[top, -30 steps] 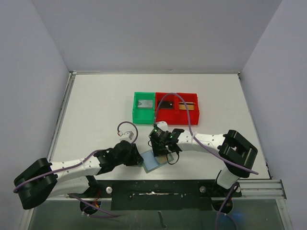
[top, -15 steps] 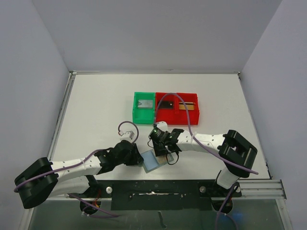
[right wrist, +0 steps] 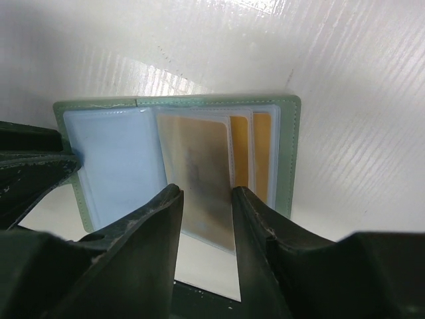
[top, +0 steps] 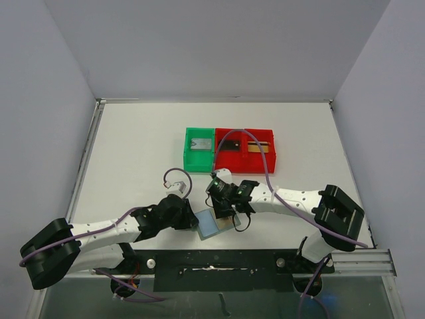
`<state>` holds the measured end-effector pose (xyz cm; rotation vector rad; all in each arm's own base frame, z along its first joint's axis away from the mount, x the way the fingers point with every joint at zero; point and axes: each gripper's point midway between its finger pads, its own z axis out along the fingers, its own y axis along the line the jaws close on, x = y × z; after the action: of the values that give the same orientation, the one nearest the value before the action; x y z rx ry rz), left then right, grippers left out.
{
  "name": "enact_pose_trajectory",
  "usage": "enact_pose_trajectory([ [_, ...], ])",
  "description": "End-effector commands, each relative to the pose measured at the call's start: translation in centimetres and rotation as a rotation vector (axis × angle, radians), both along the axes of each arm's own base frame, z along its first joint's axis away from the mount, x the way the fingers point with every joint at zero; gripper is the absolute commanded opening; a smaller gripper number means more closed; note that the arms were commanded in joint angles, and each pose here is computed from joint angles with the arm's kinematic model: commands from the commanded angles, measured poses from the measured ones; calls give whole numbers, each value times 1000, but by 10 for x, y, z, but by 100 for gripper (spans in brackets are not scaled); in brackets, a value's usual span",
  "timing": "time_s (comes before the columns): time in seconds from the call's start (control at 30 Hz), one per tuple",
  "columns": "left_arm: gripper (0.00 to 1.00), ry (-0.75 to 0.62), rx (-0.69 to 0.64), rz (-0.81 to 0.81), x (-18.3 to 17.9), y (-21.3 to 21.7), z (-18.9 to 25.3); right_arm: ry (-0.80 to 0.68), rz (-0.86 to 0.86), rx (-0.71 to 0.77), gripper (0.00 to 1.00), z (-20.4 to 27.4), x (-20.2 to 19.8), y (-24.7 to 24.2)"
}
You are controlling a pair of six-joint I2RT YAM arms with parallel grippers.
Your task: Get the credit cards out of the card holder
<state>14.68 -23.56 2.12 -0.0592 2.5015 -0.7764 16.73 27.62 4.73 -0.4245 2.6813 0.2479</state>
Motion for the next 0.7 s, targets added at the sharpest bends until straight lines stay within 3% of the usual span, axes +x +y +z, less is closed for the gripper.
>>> enact_pose_trajectory([
  [0.0, 24, -63, -84, -8, 14, -20, 28, -36, 10, 125, 36, 27, 3, 27],
  [0.4, 24, -68, -87, -1, 15, -20, 31, -2, 88, 318, 37, 44, -9, 59],
  [0.67, 24, -71, -82, 7, 15, -17, 32, 35, 134, 333, 38, 36, -15, 67],
])
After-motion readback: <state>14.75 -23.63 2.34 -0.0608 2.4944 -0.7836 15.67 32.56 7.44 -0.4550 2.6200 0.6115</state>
